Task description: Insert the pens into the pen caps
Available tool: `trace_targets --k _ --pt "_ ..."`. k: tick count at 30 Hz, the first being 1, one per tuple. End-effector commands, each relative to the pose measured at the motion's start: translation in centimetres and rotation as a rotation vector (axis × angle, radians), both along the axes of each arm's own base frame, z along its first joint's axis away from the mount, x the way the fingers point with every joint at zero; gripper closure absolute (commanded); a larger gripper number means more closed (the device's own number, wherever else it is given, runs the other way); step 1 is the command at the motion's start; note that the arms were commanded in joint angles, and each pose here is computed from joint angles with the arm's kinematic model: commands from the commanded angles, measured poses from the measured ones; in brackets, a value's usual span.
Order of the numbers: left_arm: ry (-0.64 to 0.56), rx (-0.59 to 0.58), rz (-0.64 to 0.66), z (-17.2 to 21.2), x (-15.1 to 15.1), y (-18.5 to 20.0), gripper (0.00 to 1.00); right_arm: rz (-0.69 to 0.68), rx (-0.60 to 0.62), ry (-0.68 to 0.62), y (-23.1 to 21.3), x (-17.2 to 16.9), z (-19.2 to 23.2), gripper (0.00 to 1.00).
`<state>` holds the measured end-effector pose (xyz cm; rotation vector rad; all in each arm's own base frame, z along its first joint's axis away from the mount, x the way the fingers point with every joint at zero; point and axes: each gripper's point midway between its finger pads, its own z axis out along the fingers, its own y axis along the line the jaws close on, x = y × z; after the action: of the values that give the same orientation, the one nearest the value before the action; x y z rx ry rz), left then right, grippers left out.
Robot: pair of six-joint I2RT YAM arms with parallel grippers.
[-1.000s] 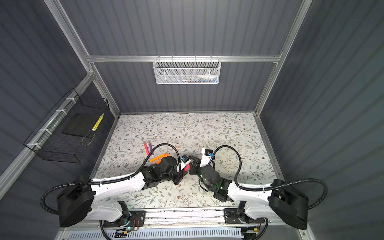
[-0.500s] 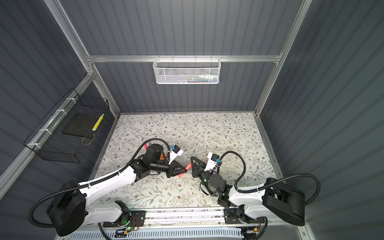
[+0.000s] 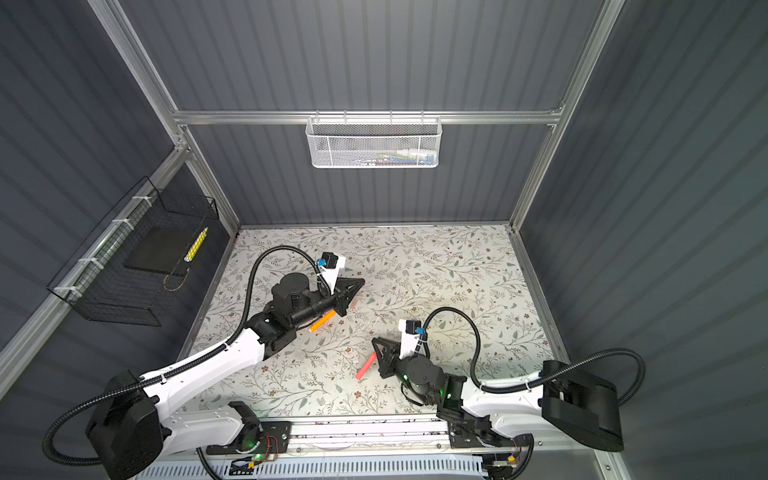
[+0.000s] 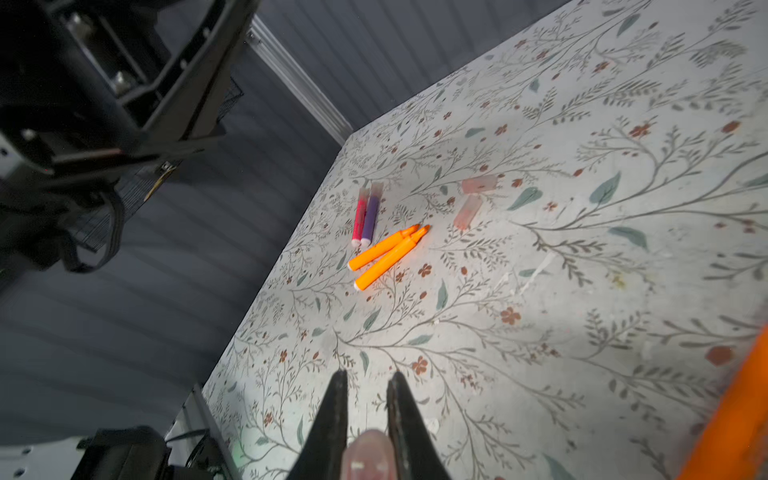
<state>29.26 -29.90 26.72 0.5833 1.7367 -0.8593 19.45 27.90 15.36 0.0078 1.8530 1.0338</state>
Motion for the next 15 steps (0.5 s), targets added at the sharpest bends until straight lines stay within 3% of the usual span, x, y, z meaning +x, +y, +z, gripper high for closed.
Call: trace_targets --k 1,4,10,15 --pt "-0.038 0.026 0.087 -0.4 0.4 1.9 0.45 -0.1 -0.1 0.028 -2.1 2.2 -1.8 1.0" --pt "-0.045 0.024 0.071 -1.3 -0.8 2.6 0.32 -0.109 -0.085 0.044 -2.6 3.2 -2.0 1.0" --pt "-0.021 0.043 -0.141 -6.8 -5.3 1.9 0.31 -0.117 -0.062 0.058 -3.0 4.1 -1.7 1.0" --pt "0.022 0.001 -0.339 -11.2 -9.8 0.6 0.19 -0.109 -0.041 0.061 -3.1 4.5 -1.3 1.0"
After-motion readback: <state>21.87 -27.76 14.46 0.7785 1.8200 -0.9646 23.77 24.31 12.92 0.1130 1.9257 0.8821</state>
